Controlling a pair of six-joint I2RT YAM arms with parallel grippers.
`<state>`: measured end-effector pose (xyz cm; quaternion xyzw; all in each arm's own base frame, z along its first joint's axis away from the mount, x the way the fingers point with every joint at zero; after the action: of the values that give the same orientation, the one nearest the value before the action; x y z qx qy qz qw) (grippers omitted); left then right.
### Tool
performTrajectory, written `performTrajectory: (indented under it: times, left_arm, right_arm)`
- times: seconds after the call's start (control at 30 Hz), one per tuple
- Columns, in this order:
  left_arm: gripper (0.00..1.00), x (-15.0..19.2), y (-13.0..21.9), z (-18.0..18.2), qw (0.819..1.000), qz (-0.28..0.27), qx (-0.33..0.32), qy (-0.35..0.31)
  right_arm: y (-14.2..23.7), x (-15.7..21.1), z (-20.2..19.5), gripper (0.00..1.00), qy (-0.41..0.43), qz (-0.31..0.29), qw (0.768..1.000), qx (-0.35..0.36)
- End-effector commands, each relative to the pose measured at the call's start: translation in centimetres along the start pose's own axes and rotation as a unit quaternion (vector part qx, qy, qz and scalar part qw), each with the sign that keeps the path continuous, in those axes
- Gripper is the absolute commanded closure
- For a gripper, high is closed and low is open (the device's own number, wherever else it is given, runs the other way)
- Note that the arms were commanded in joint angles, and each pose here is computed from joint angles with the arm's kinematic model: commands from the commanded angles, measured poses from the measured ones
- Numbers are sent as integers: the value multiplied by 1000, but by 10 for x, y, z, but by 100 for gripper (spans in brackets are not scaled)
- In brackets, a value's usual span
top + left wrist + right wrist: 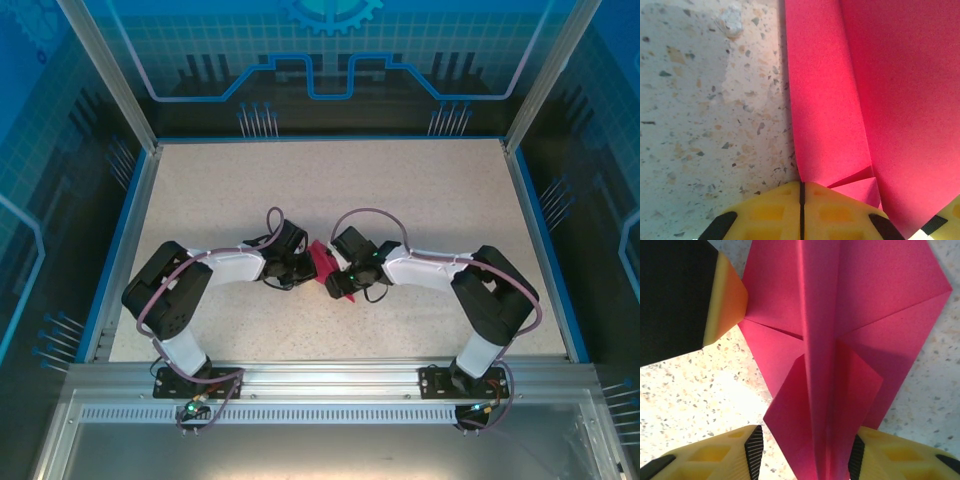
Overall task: Fold a paper plane with a square sheet of paper (pick it up from the middle)
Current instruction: Move a paper plane to the center of the table.
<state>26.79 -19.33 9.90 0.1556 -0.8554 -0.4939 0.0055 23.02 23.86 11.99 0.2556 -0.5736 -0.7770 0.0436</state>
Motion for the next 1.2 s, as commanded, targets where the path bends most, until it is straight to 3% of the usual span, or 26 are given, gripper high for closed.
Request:
performTrajectory:
  times: [0.0, 0.53, 1.17]
  left_arm:
    - [94, -1, 4, -4, 1000, -3, -6, -16]
    - [93, -1, 3, -3, 1000, -2, -6, -16]
    - [93, 0, 4, -3, 1000, -1, -6, -16]
  right_arm:
    - [-1, -3, 4, 55, 29, -3, 999, 39]
    - [0, 7, 7, 65, 82, -25, 995, 50]
    - [-2, -18, 11, 77, 11, -68, 997, 28]
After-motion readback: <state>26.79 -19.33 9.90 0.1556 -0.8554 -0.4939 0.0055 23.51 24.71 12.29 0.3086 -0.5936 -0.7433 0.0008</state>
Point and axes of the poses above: each hand's point on the last joint's axis, 136 mm out from that joint toward the fingers, its own y axis back along the fingers, its own z axis along the line the jaws close on, x = y × z, the point moved 10 cm from there along y, back along the fingers, and after that the axes turned 4 degrees about -y, right-handed, at the moved point
